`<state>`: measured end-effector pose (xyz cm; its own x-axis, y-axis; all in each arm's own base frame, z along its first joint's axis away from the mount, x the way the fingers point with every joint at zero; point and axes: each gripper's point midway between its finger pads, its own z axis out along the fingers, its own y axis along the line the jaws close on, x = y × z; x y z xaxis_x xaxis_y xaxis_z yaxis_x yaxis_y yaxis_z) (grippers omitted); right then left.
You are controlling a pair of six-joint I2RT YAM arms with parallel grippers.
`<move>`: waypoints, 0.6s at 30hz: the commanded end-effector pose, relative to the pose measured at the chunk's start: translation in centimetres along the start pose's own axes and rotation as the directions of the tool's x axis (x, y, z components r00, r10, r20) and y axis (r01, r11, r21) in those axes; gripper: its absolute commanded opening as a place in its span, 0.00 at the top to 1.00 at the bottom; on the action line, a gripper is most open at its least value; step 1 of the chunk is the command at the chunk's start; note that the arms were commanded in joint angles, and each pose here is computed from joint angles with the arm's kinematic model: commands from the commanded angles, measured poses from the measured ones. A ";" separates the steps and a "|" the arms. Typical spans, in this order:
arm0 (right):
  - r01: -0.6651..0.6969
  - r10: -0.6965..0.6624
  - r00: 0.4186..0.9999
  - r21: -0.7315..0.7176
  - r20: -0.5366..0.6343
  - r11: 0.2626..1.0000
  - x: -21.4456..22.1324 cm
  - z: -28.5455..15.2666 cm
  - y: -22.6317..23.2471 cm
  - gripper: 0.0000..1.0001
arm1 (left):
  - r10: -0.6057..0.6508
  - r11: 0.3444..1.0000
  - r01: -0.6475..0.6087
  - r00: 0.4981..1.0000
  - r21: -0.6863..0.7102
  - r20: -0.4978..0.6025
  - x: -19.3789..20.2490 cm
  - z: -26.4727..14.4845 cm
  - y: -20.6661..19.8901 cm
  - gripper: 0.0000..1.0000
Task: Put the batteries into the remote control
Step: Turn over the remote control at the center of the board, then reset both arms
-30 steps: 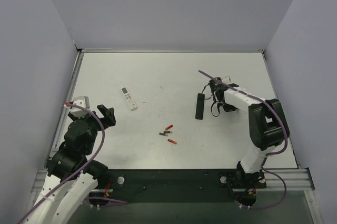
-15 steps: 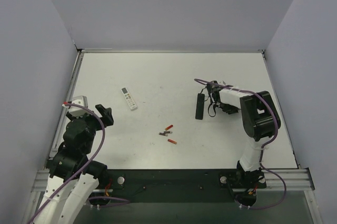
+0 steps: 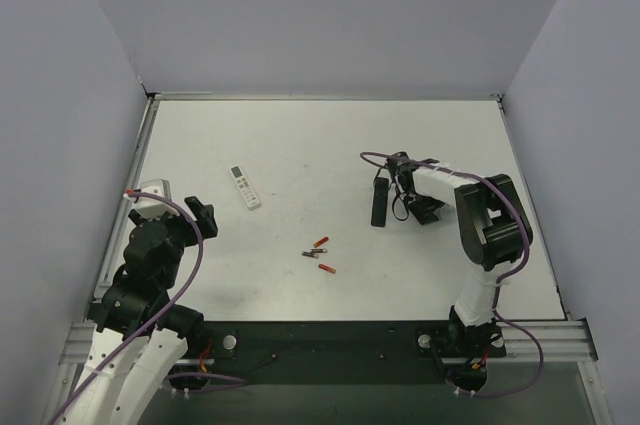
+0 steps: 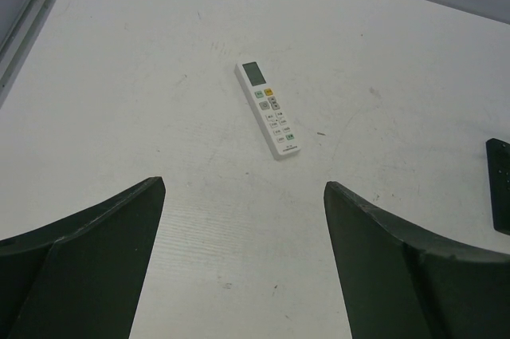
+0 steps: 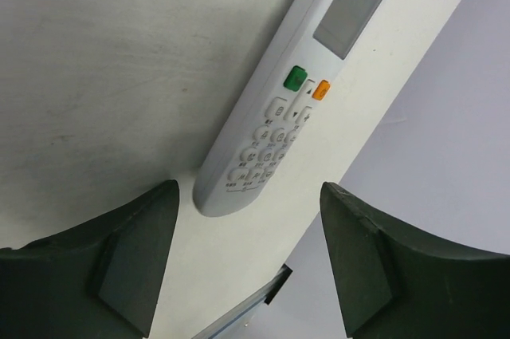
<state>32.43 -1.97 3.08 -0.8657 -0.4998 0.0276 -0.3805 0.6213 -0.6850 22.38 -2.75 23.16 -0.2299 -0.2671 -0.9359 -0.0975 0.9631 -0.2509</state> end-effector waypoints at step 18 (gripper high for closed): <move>-0.616 0.783 0.461 -0.485 0.418 0.621 -2.2 -16.7 -7.9 0.00 | -0.026 1.000 0.027 0.999 -0.012 0.044 -0.9 0.2 0.3 0.08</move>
<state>33.18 4.32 16.99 -0.6974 -0.2579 -0.6687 -0.0336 0.9437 -0.3290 22.59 -2.43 22.50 -0.2440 -0.2684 -0.9319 -0.1161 0.9621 -0.2467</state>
